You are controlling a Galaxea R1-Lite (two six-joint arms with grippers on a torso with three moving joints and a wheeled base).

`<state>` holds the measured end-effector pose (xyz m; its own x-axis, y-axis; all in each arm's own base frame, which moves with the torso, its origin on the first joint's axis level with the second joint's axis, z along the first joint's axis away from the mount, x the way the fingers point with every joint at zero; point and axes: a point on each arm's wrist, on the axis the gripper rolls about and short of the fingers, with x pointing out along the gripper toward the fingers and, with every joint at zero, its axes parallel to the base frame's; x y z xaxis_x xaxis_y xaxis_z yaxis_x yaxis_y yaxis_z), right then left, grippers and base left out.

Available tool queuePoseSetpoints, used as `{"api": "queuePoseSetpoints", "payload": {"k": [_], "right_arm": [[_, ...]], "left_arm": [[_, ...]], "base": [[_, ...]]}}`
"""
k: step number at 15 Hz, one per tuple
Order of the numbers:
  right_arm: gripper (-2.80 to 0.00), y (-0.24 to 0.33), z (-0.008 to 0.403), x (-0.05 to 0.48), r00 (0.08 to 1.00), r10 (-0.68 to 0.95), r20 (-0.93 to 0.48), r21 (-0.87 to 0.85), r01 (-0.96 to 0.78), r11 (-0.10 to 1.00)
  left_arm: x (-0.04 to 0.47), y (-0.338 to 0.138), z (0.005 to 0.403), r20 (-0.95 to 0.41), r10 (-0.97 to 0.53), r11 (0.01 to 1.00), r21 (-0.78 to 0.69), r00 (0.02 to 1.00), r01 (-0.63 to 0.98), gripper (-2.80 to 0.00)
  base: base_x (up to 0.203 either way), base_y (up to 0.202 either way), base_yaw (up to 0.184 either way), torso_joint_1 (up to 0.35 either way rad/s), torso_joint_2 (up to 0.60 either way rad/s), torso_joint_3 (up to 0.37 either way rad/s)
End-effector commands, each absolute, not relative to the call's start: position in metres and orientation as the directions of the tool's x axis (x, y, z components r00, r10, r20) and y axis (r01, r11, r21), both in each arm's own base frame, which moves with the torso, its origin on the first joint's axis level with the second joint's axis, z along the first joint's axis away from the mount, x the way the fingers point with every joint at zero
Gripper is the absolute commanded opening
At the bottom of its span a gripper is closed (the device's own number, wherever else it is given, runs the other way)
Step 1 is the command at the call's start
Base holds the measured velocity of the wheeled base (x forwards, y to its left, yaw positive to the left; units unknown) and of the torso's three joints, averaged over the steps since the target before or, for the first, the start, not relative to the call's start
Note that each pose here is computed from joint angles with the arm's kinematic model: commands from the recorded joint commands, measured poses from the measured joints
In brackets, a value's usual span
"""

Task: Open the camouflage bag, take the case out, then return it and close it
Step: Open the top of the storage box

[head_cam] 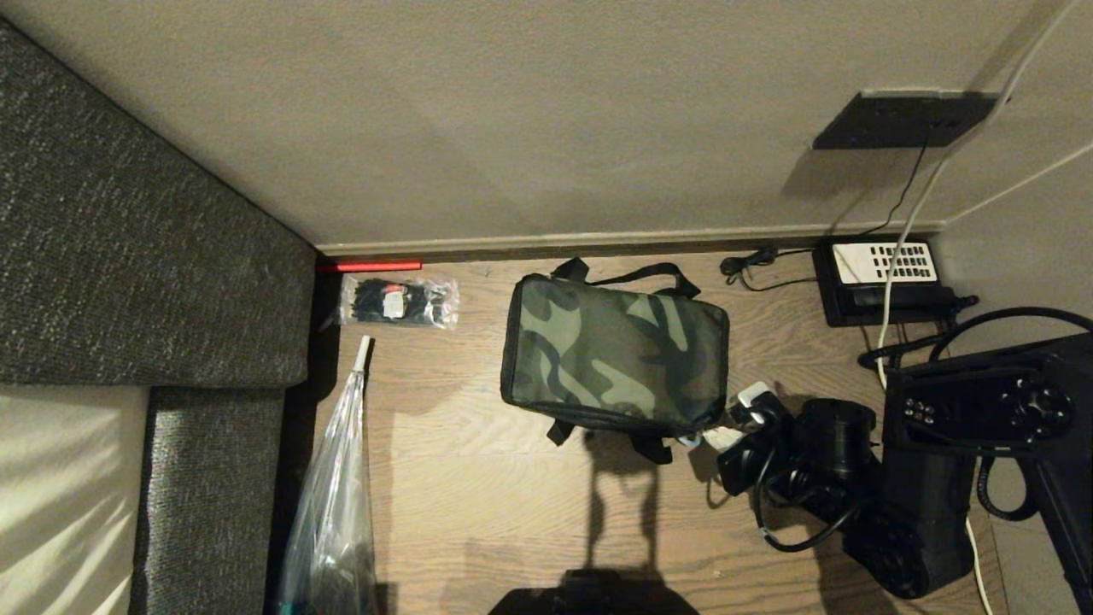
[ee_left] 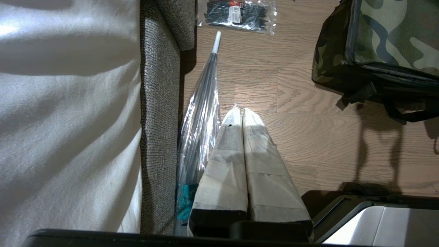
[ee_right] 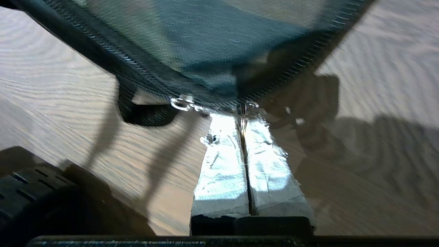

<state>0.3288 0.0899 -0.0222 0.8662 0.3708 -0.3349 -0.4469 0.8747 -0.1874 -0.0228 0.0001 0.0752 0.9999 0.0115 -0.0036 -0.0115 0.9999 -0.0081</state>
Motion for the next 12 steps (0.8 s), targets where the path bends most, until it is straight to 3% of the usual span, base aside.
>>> {"api": "queuePoseSetpoints", "payload": {"k": [1,12], "right_arm": [[-2.8,0.079,-0.012,0.327,0.873,0.349,-0.34,-0.188,-0.427,0.885],[-2.8,0.063,-0.001,0.321,0.874,0.309,-0.376,-0.167,-0.392,0.905]], "left_arm": [[-0.023,0.0,0.074,-0.006,0.014,1.0,-0.009,1.0,-0.014,-2.8],[-0.023,0.0,0.074,-0.006,0.012,1.0,-0.009,1.0,-0.012,-2.8]], "base": [[0.0,0.0,0.0,0.0,0.0,0.0],[0.0,0.0,0.0,0.0,0.0,0.0]]}}
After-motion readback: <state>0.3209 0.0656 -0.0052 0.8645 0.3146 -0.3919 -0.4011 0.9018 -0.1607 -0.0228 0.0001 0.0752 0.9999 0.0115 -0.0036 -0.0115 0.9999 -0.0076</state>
